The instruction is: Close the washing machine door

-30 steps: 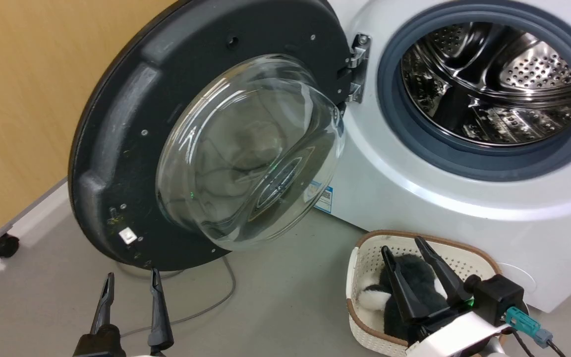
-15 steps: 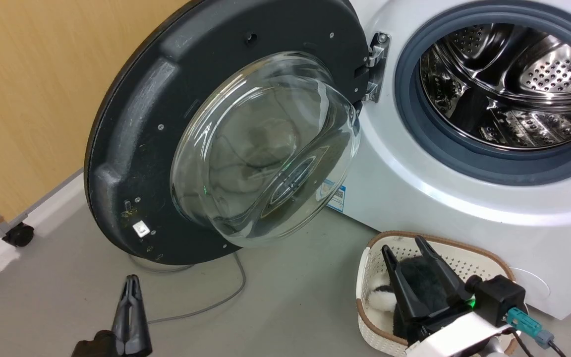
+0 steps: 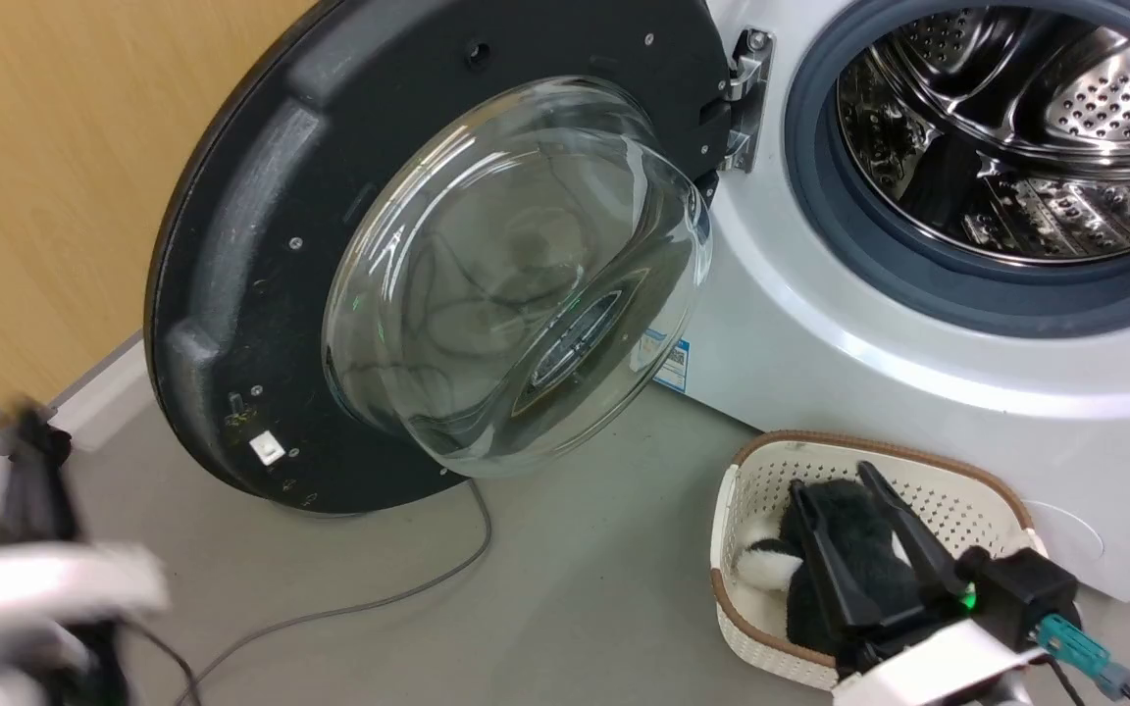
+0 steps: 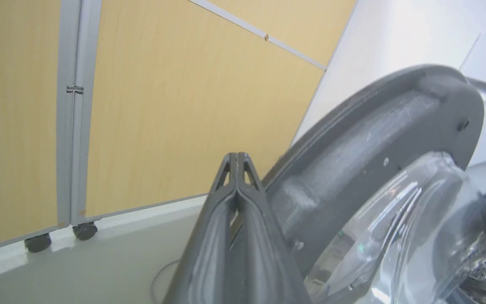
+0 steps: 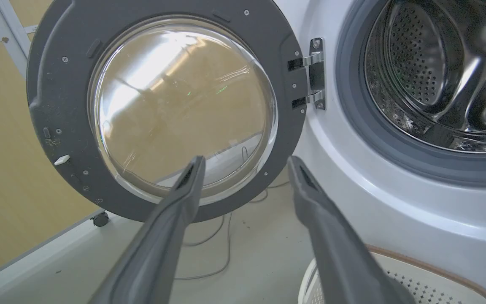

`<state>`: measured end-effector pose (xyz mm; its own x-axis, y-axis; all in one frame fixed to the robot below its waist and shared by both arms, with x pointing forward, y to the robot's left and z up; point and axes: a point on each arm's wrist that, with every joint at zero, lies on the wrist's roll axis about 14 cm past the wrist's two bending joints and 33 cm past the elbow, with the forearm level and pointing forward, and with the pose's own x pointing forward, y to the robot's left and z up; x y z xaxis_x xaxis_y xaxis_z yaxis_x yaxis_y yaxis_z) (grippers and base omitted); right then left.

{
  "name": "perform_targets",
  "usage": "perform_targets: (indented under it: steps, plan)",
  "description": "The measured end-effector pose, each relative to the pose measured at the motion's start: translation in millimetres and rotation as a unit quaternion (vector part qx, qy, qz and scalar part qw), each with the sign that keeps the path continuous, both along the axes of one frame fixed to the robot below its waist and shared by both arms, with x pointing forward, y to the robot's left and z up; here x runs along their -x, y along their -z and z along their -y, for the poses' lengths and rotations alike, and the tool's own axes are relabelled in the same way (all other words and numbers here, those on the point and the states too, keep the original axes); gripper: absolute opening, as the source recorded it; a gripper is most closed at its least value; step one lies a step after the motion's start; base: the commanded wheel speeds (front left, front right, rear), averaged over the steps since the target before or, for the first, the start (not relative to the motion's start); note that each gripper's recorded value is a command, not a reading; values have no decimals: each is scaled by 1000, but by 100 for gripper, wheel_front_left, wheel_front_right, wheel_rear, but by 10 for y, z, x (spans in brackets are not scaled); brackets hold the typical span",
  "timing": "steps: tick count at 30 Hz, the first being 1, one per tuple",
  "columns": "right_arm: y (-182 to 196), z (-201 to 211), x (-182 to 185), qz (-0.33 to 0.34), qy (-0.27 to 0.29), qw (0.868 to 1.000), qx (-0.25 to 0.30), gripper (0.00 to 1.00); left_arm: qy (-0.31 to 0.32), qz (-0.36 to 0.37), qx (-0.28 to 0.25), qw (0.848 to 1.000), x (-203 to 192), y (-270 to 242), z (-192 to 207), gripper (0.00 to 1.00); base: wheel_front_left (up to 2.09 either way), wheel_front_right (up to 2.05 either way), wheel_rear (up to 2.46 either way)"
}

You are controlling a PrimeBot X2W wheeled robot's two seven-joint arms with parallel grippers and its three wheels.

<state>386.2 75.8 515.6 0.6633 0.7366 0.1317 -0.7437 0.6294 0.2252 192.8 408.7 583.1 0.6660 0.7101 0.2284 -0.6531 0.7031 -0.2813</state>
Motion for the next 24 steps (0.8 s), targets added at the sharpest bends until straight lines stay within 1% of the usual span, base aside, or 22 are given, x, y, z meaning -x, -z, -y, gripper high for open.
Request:
perform_targets:
  steps: [3,6,9,11,13,14,18,21,24]
  plan:
    - [48,92,-25,-2,12,1000,6,100,-3,40,43,998,-55,-185,-335,0,0,0,0]
    - [66,166,-39,-3,21,1000,10,100,-9,63,89,994,-97,-279,-620,0,0,0,0]
    - [60,214,-50,-5,26,1000,9,100,-7,85,158,984,-177,-220,-817,0,0,0,0]
    - [69,259,-68,-6,32,999,10,100,1,99,215,972,-277,-112,-884,0,0,0,0]
    - [85,302,-86,-7,37,999,13,100,10,116,274,955,-381,2,-922,0,0,0,0]
    - [105,340,-104,-9,41,999,16,100,19,127,316,940,-483,89,-934,0,0,0,0]
    - [130,405,-128,-11,48,999,18,100,42,128,376,917,-683,253,-877,0,0,0,0]
    - [129,439,-130,-11,53,998,19,100,82,109,425,895,-838,408,-728,0,0,0,0]
    - [114,467,-128,-10,58,998,18,100,124,92,452,879,-947,473,-584,0,0,0,0]
